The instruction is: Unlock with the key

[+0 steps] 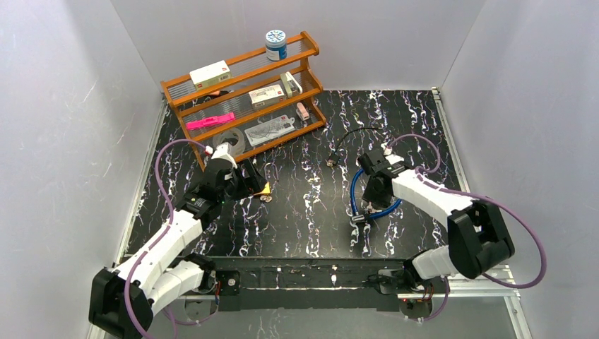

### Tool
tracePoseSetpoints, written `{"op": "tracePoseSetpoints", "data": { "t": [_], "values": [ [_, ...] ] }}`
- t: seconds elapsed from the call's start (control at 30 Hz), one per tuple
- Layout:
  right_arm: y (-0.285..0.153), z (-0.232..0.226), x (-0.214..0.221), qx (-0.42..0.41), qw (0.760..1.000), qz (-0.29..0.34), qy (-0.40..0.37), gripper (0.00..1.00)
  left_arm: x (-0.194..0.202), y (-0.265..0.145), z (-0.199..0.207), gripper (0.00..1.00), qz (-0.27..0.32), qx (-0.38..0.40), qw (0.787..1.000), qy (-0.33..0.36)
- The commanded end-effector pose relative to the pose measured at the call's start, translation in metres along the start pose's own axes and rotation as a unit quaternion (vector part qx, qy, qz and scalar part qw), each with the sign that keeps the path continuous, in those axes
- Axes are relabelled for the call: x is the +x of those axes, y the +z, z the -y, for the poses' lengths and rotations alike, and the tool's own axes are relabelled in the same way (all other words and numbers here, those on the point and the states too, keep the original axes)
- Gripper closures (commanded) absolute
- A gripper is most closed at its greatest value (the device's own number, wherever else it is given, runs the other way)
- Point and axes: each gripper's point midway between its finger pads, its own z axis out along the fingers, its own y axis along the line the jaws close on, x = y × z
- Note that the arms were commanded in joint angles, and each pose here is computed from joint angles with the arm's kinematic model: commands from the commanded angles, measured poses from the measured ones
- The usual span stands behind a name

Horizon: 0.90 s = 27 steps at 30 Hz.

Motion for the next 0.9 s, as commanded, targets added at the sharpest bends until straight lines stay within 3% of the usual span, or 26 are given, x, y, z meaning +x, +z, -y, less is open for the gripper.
{"op": "tracePoseSetpoints", "data": {
  "t": [0.0, 0.47, 0.73, 0.87],
  "values": [
    [0.004, -0.019, 0.001, -0.044, 0.998, -0.016, -0.029, 0.59, 0.001, -0.001, -0.001, 0.18, 0.001, 0.002, 1.000, -0.001],
    [0.023, -0.011, 0.002, -0.050, 0.998, -0.037, -0.023, 0.62, 0.005, 0.002, -0.001, 0.18, -0.005, 0.004, 1.000, -0.005],
    [0.030, -0.016, 0.024, -0.080, 0.993, -0.078, -0.027, 0.62, 0.007, 0.002, -0.002, 0.18, -0.007, 0.003, 1.000, -0.008],
    [0.032, -0.013, 0.027, -0.077, 0.993, -0.079, -0.032, 0.67, 0.008, 0.002, -0.002, 0.18, -0.008, 0.003, 1.000, -0.007]
  ]
}}
